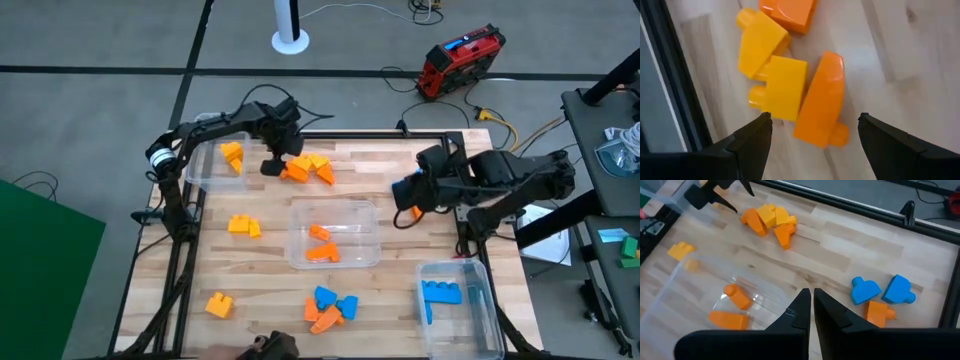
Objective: Sort blocks
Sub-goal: Put the orange game piece into the middle transparent bin
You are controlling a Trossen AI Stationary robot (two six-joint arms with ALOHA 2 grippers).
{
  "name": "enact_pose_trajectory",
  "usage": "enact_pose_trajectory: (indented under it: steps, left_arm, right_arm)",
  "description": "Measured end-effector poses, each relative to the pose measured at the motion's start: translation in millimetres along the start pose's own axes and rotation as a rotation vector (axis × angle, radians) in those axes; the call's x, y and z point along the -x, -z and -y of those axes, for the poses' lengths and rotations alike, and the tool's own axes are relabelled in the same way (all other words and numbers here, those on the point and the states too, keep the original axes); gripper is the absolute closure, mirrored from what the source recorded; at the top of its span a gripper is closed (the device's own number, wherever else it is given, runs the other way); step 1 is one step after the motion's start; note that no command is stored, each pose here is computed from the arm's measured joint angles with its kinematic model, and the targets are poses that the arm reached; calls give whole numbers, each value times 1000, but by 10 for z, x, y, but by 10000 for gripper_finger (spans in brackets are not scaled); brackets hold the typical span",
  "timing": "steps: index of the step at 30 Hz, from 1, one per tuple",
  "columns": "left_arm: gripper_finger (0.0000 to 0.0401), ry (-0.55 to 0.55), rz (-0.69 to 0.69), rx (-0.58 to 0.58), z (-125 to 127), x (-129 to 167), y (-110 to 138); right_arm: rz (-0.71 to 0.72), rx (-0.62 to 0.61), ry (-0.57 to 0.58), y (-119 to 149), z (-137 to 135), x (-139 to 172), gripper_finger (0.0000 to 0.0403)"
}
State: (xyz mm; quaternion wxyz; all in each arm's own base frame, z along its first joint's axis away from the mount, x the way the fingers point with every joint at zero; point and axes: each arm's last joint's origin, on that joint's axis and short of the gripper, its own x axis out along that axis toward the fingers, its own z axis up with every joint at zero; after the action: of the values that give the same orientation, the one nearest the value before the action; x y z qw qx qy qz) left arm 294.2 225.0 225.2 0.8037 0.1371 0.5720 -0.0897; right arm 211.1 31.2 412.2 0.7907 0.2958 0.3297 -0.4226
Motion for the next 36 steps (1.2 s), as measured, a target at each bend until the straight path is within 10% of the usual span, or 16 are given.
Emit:
enact_pose_trajectory:
  steps: [36]
  left_arm:
    - [131, 99, -65, 29, 200, -600, 256]
  right_arm:
    - [-24, -79, -12, -86, 5, -60, 390]
